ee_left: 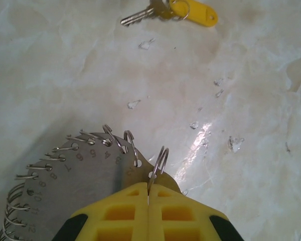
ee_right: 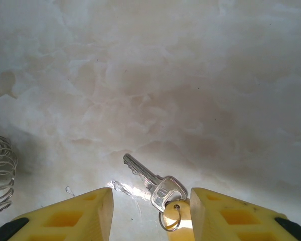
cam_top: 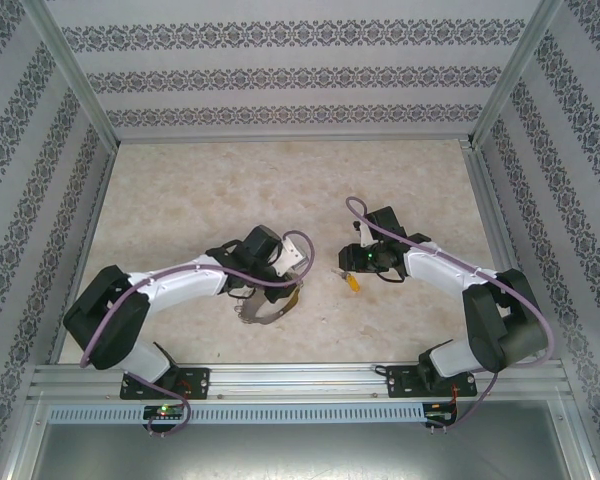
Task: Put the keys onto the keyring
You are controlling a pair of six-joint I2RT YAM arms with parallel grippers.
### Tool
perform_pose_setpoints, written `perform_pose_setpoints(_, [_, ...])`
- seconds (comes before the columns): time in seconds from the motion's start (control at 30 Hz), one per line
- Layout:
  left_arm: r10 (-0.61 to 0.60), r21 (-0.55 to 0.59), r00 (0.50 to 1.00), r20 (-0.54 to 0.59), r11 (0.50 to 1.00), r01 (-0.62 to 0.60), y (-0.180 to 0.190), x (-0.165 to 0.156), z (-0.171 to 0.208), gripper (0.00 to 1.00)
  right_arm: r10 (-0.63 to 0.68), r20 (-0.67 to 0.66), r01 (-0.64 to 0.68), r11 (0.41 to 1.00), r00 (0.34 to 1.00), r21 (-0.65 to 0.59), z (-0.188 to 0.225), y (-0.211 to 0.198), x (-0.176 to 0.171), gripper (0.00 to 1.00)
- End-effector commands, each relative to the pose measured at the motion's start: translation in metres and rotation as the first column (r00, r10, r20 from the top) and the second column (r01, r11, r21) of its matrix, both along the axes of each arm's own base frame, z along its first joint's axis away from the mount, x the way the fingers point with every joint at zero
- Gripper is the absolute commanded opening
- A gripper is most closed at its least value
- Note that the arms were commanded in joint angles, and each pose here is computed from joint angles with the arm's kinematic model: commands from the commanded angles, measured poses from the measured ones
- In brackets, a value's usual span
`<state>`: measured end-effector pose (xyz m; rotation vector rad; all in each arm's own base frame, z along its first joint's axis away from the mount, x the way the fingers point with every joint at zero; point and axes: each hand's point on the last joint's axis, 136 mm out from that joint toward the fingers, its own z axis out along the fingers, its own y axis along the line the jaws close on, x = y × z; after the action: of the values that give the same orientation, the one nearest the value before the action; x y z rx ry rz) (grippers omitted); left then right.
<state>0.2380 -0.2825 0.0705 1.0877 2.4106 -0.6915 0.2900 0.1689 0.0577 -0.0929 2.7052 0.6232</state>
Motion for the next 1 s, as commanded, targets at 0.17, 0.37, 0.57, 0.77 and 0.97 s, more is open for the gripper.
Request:
perform_pose_setpoints(0.17, [0.005, 0.166, 0.996, -0.086, 0.986, 0.009, 0.016, 0.0, -0.011, 0.0, 0.016, 0.046, -0.017, 0.999, 0.999, 0.031, 0.019, 0.009, 0.009, 0.45])
perform_pose_setpoints(0.37, [0.01, 0.263, 0.994, -0.107, 0.965, 0.018, 0.026, 0.004, -0.016, 0.0, 0.01, 0.049, -0.011, 1.0, 0.999, 0.028, 0.018, 0.005, 0.009, 0.45])
perform_pose_setpoints(0.57, [0.012, 0.38, 0.998, -0.056, 0.925, 0.01, 0.039, 0.013, -0.016, 0.0, -0.001, 0.051, -0.001, 1.0, 0.999, 0.03, 0.017, 0.001, 0.009, 0.45])
perform_pose_setpoints(0.77, [-0.012, 0.461, 1.0, 0.003, 0.887, 0.009, 0.042, 0.018, -0.017, 0.0, -0.005, 0.054, 0.003, 0.999, 0.999, 0.032, 0.017, 0.0, 0.011, 0.45])
perform_pose_setpoints(0.97, [-0.052, 0.526, 0.998, -0.017, 0.849, 0.053, 0.042, 0.013, -0.029, 0.0, -0.01, 0.057, 0.009, 0.999, 0.998, 0.033, 0.017, -0.002, 0.013, 0.45])
